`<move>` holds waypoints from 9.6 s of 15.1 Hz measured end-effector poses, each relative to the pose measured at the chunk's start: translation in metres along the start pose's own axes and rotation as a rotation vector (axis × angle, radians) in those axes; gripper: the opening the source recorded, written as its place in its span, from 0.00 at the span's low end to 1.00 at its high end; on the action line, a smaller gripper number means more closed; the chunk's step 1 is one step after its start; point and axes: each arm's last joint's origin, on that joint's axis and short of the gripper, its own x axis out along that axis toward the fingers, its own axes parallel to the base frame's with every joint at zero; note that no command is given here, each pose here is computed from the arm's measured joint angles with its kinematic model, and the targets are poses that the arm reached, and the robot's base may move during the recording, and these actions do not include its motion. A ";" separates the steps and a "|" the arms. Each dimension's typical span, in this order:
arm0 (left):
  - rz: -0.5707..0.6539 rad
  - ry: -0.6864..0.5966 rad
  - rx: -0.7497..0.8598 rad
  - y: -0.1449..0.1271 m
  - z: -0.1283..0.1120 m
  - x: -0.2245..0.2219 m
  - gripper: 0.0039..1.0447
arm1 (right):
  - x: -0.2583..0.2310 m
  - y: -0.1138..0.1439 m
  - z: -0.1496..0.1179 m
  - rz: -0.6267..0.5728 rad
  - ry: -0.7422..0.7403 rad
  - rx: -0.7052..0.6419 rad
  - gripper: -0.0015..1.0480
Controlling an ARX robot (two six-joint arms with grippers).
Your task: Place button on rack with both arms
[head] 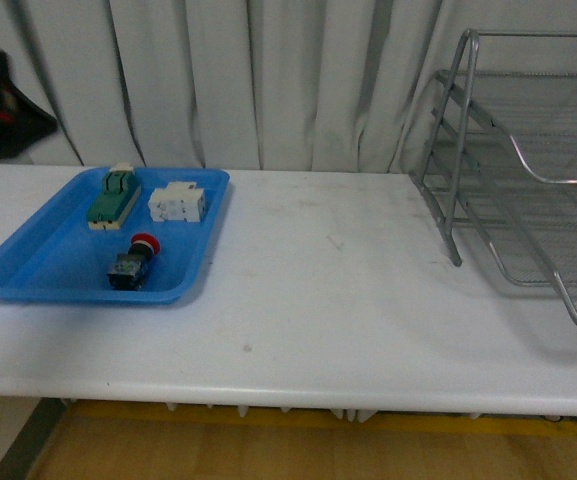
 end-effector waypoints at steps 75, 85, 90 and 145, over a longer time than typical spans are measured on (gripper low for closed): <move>-0.411 0.024 0.413 -0.229 0.027 0.018 0.34 | 0.000 0.000 0.000 -0.003 0.000 0.000 0.94; -0.354 0.318 0.560 -0.257 -0.016 0.125 0.34 | 0.000 0.000 0.000 -0.003 0.000 0.000 0.94; -0.317 0.324 0.546 -0.266 -0.008 0.148 0.34 | 0.000 0.000 0.000 -0.003 0.000 0.000 0.94; 0.169 -0.468 0.080 -0.033 -0.126 -0.194 0.01 | 0.000 0.000 0.000 0.000 0.000 0.000 0.94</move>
